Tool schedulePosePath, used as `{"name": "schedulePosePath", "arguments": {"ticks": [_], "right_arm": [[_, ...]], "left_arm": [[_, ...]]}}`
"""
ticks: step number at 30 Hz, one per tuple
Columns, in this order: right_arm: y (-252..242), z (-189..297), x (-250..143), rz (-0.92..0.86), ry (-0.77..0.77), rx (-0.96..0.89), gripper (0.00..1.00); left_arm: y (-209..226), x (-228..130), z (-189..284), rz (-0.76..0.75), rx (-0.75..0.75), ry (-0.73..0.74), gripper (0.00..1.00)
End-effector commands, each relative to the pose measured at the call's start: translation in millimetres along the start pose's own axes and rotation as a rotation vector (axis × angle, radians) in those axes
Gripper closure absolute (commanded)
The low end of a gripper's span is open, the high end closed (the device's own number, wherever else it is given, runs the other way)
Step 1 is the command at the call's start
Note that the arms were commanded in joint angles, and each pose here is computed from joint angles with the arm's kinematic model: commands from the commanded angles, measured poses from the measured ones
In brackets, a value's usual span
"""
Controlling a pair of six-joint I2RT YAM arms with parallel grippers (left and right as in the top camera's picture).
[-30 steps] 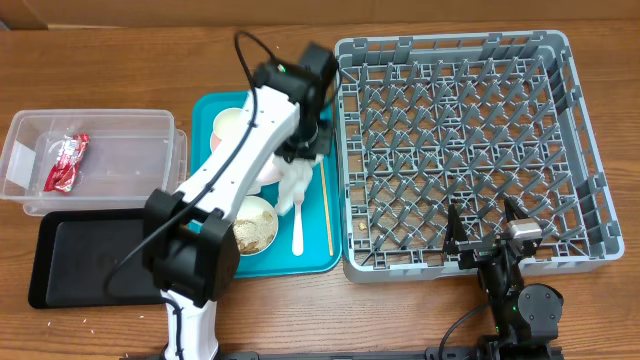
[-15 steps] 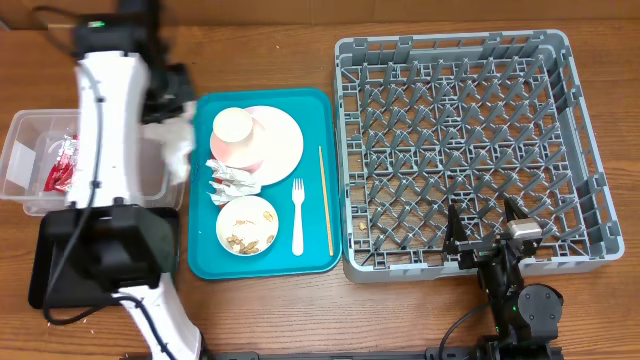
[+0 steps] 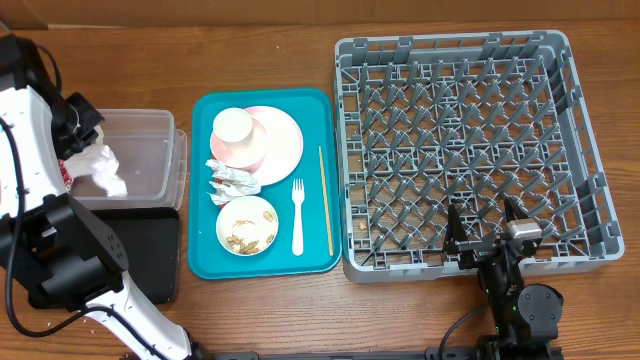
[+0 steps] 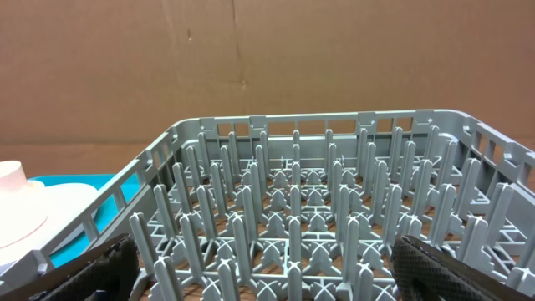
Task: Sort waste into correct bins and load items into the dishwasher
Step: 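Carry the tissue left and release it into the clear bin, then reach the left gripper under the pink plate and grasp the second tissue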
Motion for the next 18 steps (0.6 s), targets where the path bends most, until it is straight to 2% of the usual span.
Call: {"name": "schedulePosePath", "arguments": {"ticks": [1, 2, 4, 6, 9, 15, 18], "right_arm": [[-0.3, -0.2, -2.6, -0.004, -0.001, -0.006, 0.00], [-0.3, -0.2, -2.6, -0.004, -0.001, -0.006, 0.00], [-0.3, -0.2, -2.6, -0.004, -0.001, -0.006, 0.00], [-0.3, -0.2, -2.6, -0.004, -0.001, -0.006, 0.00], [-0.3, -0.2, -2.6, -0.004, -0.001, -0.006, 0.00], [-0.4, -0.2, -2.6, -0.004, -0.001, -0.006, 0.00], [-0.3, -0.2, -2.6, -0.004, -0.001, -0.006, 0.00]], "left_arm": [[12.2, 7.5, -3.1, 0.049, 0.006, -0.014, 0.93], [13.8, 8.9, -2.8, 0.054, 0.006, -0.018, 0.83], [15.7, 8.9, -2.8, 0.057, 0.007, -0.012, 0.30], [15.9, 8.5, -2.8, 0.053, 0.009, -0.009, 0.12], [15.0, 7.5, -0.9, 0.050, 0.010, -0.005, 0.06], [2.1, -1.4, 37.1, 0.016, -0.013, -0.003, 0.07], [-19.0, -27.8, 64.1, -0.109, -0.097, 0.029, 0.07]]}}
Point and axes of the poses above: each gripper's point midway between its finger pads, its own z axis back along the fingers, its own y axis along the line the jaws close on, x = y × z, the point moved 10 cm from there along z, back along the fingers, and after that the axes turned 12 degrees about z, right-handed, at the moved point
